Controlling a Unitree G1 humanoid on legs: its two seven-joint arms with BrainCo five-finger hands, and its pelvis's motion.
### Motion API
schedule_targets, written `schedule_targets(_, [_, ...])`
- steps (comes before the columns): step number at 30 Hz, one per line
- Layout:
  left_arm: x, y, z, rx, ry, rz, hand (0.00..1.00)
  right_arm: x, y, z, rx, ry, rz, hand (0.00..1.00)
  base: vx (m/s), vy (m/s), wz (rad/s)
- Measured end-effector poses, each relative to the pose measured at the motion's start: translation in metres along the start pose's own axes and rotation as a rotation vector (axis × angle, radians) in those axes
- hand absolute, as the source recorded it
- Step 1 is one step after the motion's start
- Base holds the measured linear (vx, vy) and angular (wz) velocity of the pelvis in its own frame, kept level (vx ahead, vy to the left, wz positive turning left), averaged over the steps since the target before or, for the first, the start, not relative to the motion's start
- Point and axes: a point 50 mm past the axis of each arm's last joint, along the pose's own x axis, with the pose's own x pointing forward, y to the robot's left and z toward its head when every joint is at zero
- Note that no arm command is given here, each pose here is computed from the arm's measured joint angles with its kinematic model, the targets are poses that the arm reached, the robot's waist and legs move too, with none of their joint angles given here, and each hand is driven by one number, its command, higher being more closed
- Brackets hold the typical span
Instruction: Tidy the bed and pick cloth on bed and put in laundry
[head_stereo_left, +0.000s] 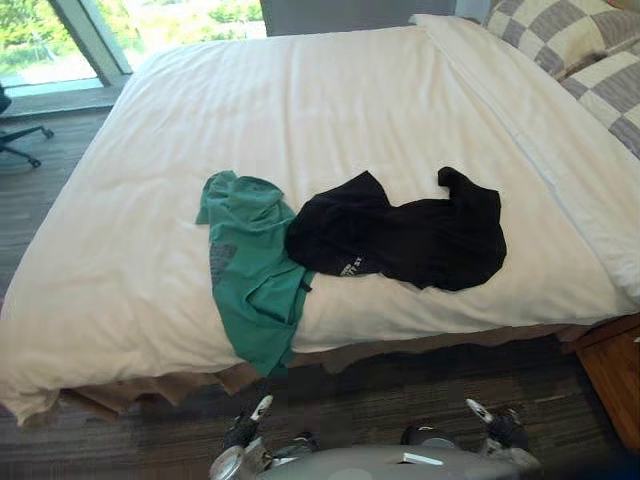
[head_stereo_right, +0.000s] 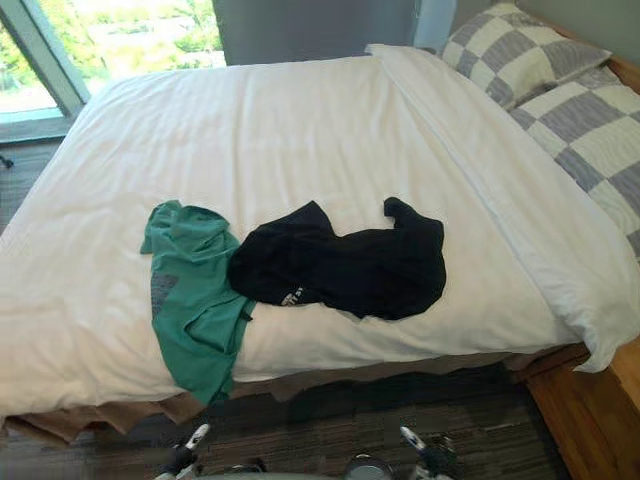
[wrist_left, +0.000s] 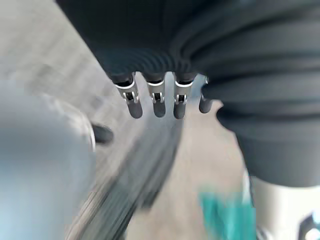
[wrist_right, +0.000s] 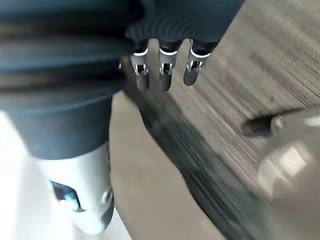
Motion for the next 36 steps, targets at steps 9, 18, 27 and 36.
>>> schedule_targets(9, [-0.016,-0.009,0.141,-0.399,-0.554,-0.095,0.00,-0.010,-0.049,0.127,0.383,-0.611,-0.316,0.00,-0.03,0.002,0.08])
schedule_targets(18, [-0.124,0.016,0.272,-0.435,-1.415,-0.174,0.00,-0.116,-0.117,0.255,0.379,-1.387,-0.424,0.00,0.18,0.013,0.03])
schedule_targets(27, [-0.257,-0.059,0.379,0.150,-2.118,-0.085,0.00,-0.106,-0.041,0.312,-0.029,-1.465,0.026,0.00,0.11,-0.022,-0.24])
schedule_targets(36, [-0.154,-0.142,0.344,0.813,-1.589,0.009,0.00,-0.073,0.084,0.254,-0.267,-1.200,0.446,0.00,0.12,-0.049,-0.40])
